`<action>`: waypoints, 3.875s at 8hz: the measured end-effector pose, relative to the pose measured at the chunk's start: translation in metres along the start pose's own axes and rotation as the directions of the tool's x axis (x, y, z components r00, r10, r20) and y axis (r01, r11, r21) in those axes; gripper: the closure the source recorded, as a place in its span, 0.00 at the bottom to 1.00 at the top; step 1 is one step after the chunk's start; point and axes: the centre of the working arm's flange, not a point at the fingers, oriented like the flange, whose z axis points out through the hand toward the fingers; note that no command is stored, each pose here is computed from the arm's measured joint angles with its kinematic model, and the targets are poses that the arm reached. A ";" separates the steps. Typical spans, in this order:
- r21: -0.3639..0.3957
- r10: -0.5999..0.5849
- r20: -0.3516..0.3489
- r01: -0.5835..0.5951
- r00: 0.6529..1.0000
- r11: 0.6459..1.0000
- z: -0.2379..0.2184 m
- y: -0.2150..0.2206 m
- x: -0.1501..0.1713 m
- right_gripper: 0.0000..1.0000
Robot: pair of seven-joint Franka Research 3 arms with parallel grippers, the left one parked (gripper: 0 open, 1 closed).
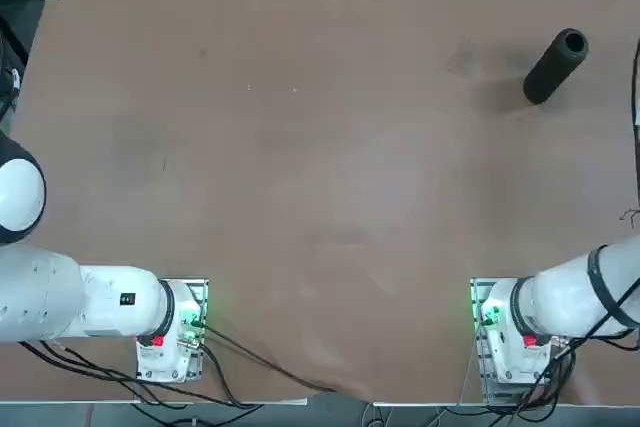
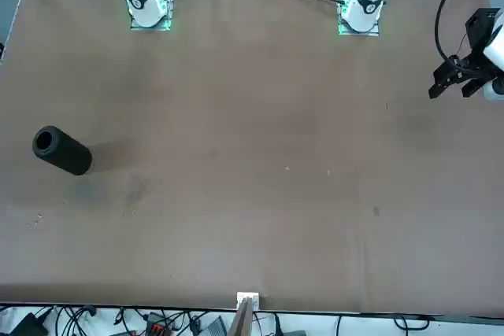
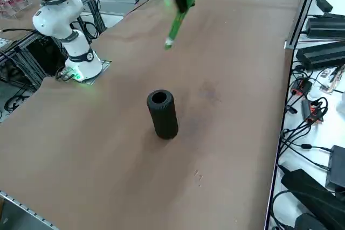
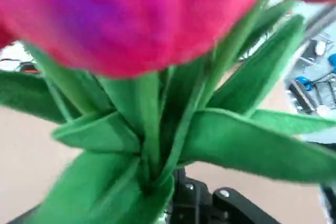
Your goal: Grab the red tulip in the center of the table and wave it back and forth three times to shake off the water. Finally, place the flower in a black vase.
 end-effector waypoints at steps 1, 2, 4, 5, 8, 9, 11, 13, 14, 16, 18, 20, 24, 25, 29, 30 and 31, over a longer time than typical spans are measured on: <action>0.016 0.006 0.009 -0.006 1.000 1.000 -0.004 -0.063 -0.003 0.85; 0.014 0.036 0.009 -0.036 0.999 0.999 -0.012 -0.133 -0.014 0.85; 0.003 0.131 0.040 -0.131 0.991 0.991 -0.029 -0.241 -0.051 0.85; -0.026 0.180 0.064 -0.179 0.982 0.984 -0.033 -0.267 -0.066 0.85; -0.110 0.257 0.082 -0.248 0.963 0.963 -0.029 -0.225 -0.059 0.85; -0.147 0.243 0.070 -0.231 0.968 0.962 -0.026 -0.181 -0.046 0.85; -0.197 0.166 0.046 -0.154 0.985 0.968 -0.019 -0.062 -0.019 0.85; -0.232 0.145 -0.014 -0.144 0.989 0.962 -0.019 0.034 -0.008 0.85; -0.235 0.153 -0.024 -0.154 0.988 0.960 -0.019 0.054 -0.008 0.85; -0.211 0.148 -0.014 -0.147 0.989 0.966 -0.003 0.049 -0.012 0.85; -0.163 0.175 -0.086 -0.187 0.981 0.969 0.034 0.052 -0.030 0.85; -0.104 0.241 -0.130 -0.255 0.962 0.961 0.074 0.062 -0.069 0.85; -0.038 0.284 -0.154 -0.293 0.946 0.955 0.130 0.071 -0.138 0.85; -0.036 0.291 -0.163 -0.300 0.943 0.953 0.134 0.076 -0.144 0.85; -0.034 0.304 -0.173 -0.314 0.937 0.949 0.136 0.084 -0.151 0.85; -0.029 0.302 -0.178 -0.311 0.937 0.950 0.142 0.083 -0.155 0.85; -0.024 0.299 -0.186 -0.309 0.936 0.951 0.151 0.081 -0.161 0.85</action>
